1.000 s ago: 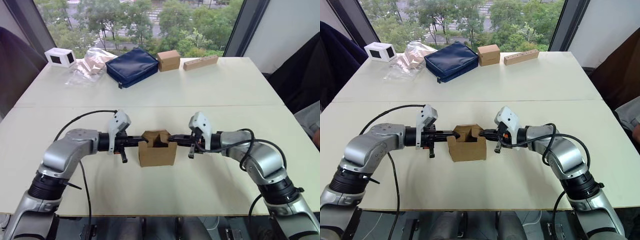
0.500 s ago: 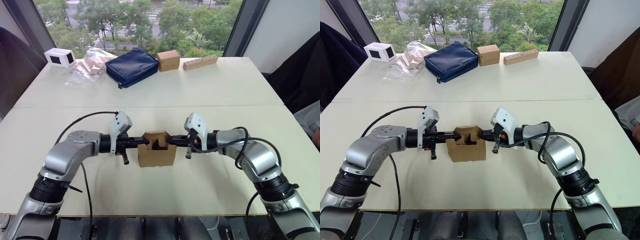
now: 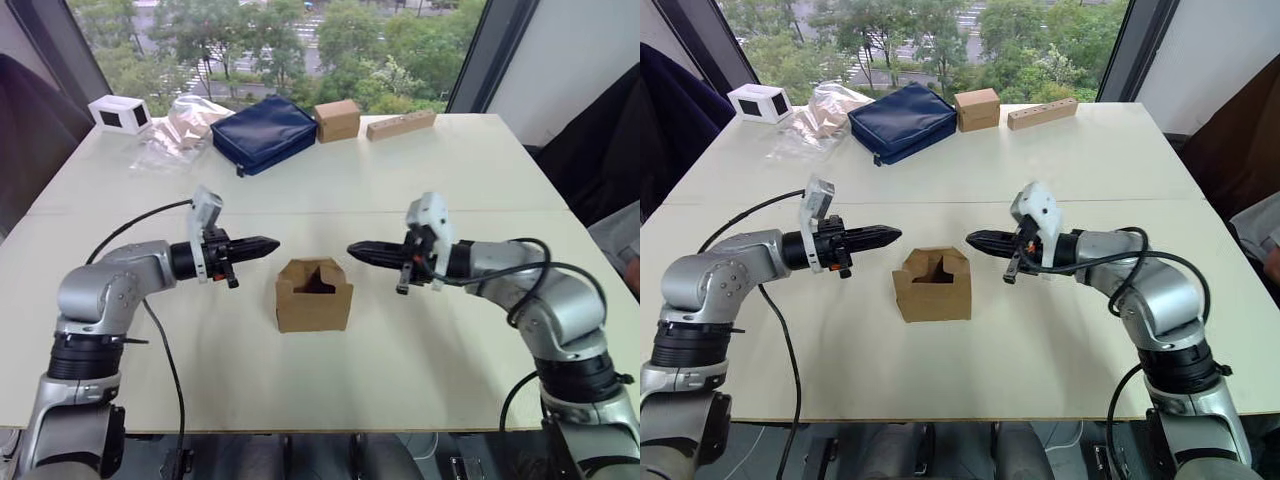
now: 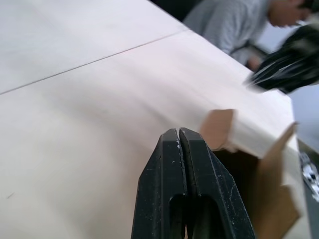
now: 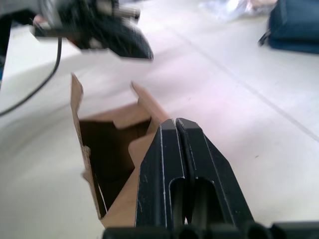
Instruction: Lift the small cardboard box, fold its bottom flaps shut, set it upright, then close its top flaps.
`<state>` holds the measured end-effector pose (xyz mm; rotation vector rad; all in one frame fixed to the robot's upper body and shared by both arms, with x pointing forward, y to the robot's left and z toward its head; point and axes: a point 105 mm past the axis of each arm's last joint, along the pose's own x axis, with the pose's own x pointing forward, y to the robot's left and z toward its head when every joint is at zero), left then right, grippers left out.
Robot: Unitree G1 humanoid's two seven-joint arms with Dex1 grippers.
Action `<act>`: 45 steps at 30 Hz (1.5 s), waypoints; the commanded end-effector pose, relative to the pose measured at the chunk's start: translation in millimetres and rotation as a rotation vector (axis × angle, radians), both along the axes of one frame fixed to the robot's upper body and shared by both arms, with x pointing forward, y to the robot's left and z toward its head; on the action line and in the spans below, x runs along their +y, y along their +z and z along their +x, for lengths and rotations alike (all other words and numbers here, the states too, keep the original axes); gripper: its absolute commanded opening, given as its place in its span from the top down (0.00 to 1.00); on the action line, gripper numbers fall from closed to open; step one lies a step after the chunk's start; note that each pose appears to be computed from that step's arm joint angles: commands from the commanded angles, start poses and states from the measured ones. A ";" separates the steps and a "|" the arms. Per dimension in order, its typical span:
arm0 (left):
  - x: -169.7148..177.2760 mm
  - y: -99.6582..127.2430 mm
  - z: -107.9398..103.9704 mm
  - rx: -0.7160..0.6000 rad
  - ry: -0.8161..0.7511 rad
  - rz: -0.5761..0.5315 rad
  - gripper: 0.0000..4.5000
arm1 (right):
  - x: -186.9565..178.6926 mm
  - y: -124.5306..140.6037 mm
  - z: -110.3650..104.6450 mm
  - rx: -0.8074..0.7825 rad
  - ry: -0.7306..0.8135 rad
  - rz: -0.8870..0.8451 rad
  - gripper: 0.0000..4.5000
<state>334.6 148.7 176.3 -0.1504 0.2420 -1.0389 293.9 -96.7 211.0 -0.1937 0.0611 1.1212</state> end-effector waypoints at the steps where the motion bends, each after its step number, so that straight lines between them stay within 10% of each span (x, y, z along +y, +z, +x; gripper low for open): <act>1: 8.6 2.7 16.3 -0.091 0.049 0.054 0.99 | 1.7 23.0 -24.7 -0.047 0.051 0.024 1.00; 8: -0.3 -37.3 30.8 -0.039 -0.044 0.158 0.99 | 34.2 -0.9 -66.7 0.003 0.198 -0.084 1.00; 33: -26.2 -63.0 23.1 -0.008 -0.204 0.181 0.99 | 56.8 -49.2 -20.4 0.059 0.072 -0.138 1.00; 45: -24.8 -61.1 29.2 -0.035 -0.149 0.154 0.99 | 62.4 -48.3 -42.9 0.083 0.195 -0.121 1.00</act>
